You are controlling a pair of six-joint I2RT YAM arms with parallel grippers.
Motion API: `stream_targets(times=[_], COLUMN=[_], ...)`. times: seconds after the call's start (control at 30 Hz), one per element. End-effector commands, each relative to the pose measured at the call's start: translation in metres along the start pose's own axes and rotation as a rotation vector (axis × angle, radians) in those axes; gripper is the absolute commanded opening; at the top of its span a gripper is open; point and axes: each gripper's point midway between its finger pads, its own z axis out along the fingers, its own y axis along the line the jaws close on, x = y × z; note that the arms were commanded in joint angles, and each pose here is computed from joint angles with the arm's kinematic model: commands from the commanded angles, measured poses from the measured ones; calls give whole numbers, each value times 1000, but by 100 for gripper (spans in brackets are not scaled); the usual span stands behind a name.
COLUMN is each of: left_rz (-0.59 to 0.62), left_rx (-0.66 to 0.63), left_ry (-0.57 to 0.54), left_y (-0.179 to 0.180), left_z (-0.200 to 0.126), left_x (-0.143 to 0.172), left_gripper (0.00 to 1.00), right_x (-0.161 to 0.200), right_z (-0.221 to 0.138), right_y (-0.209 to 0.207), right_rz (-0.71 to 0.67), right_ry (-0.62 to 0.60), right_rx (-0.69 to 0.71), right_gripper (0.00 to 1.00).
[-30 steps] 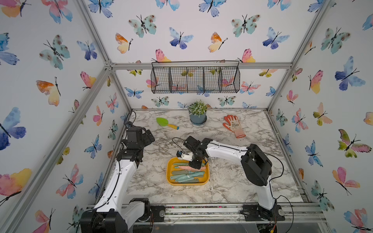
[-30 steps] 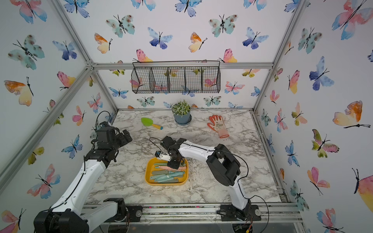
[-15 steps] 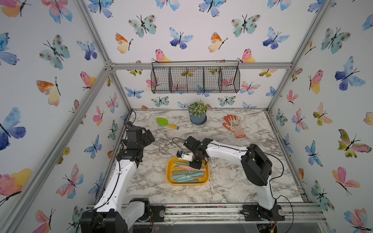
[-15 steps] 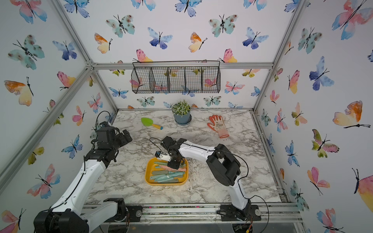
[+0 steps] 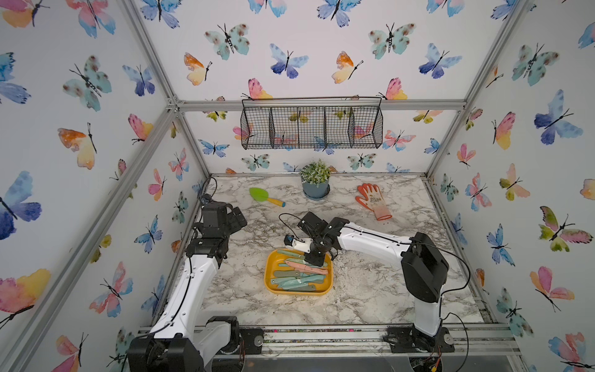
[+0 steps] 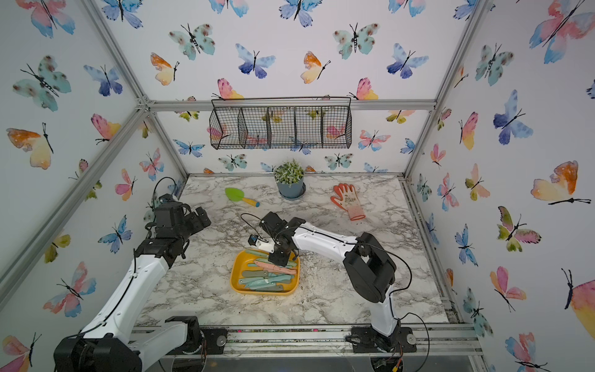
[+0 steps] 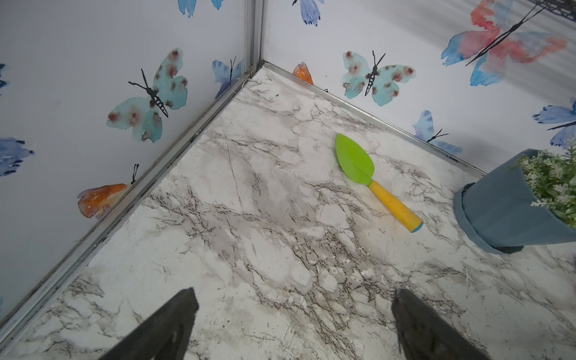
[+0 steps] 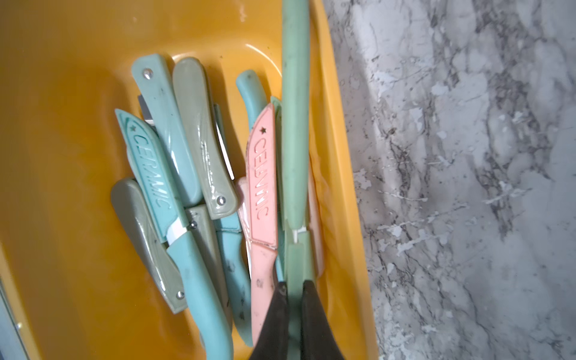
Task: Take the fruit knife out of the storage box
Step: Pick up the fruit knife from the storage box, then place the fruit knife at the center of the board.
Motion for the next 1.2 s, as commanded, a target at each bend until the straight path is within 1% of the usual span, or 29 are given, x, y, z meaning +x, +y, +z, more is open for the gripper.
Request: stream_targets(times=[0.0,0.1,0.17,0.27,0.43,0.5,0.63,0.8,0.83,0.93,1.07,1.17], left_rz=[-13,-13,-15,-15,-18,-19,-21,-21,-21,-20,-21,-20], left_rx=[-19,-14,-10,-6,-2,-2,4,3,4,2,1,0], left_ry=[-11,-7,-5,-5,-3,-3,1,1,1,4,0,5], left_y=[3,3,2,1,1,1,0,0,-1,0,0,0], left_z=[-3,-2,-2,-2,-3,-3,-2,-2,-2,-1,-2,-1], left_x=[-6,-5,-4,-5,-4,-4,-3,-3,-3,-2,-2,-2], left_gripper=[98,98,98,98,98,98,98,98,98,98,98,98], right_x=[-3,-7,-8,-1,26,43,78,100,101,107,108,112], right_z=[-13,-28,-40,-56,-78,-80,-71,-54,-49,-33,-24,-17], right_y=[0,-8,-18,-38,-76,-88,-100,-97,-94,-89,-90,-93], right_rz=[18,80,146,269,503,603,809,978,999,1068,1116,1160], right_ry=[-37,-97,-158,-238,-360,-380,-398,-451,-468,-469,-501,-489], right_rx=[8,21,25,44,90,104,66,-20,-54,-133,-179,-182], right_gripper=[9,8,7,6,6,6,6,5,5,5,5,5])
